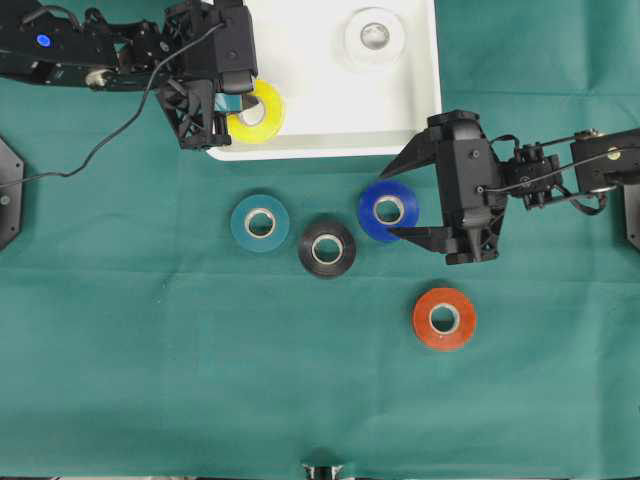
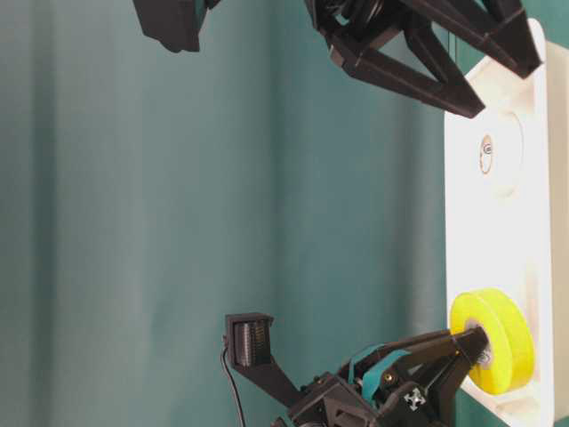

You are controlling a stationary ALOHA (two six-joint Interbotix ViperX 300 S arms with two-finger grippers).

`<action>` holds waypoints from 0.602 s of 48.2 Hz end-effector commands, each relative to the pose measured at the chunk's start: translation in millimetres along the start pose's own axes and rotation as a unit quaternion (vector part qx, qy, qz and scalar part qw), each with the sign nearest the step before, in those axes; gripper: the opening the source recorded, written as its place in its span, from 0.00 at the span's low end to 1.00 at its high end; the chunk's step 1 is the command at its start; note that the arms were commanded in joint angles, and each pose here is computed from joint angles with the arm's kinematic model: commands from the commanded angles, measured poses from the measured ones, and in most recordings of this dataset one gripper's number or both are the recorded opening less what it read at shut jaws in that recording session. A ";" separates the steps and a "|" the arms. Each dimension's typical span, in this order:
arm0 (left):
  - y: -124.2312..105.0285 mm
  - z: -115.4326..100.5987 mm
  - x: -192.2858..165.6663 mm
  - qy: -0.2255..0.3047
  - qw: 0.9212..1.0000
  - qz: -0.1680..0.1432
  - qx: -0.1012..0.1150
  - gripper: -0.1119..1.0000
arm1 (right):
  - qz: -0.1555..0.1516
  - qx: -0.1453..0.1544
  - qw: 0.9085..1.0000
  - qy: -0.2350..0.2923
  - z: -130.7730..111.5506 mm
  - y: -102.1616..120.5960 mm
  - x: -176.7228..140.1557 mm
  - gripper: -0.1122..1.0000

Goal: Put the tape alternately from left to right into the white case.
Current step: 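Carry the yellow roll into the tray's left side and release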

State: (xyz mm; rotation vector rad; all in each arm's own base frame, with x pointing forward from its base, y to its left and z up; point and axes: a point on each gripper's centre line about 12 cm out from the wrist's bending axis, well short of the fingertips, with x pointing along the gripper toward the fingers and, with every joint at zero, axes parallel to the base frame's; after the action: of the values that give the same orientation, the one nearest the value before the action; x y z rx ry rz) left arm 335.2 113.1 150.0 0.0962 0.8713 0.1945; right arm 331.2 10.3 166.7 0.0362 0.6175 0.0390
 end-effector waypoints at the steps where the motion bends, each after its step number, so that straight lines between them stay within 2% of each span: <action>1: 3.9 12.7 -4.8 -0.021 1.000 0.006 -0.001 0.36 | 0.002 0.000 1.000 -0.012 6.1 1.1 -1.5 0.86; 5: 3.8 12.2 -4.4 -0.020 1.000 0.006 -0.001 0.38 | 0.002 0.000 1.000 -0.011 5.5 1.1 -1.6 0.86; 13: 3.3 12.5 -5.2 -0.021 1.000 0.006 0.001 0.81 | 0.002 0.000 1.000 -0.010 4.8 1.0 -1.6 0.86; 17: 3.6 11.5 -5.4 -0.021 1.000 0.006 0.000 0.96 | 0.002 0.000 1.000 -0.010 4.8 1.0 -1.6 0.86; 19: 3.5 11.2 -5.8 -0.021 1.000 0.006 0.000 0.99 | 0.002 0.000 1.000 -0.010 4.4 1.0 -1.3 0.86; 29: 2.9 11.3 -6.2 -0.020 1.000 0.005 0.001 0.99 | 0.002 0.000 1.000 -0.007 3.3 0.9 -0.2 0.86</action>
State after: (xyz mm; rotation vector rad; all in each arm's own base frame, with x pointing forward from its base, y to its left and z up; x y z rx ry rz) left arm 335.9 112.8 150.5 0.0975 0.8682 0.1937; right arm 330.6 10.3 163.7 0.0362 0.6267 0.0388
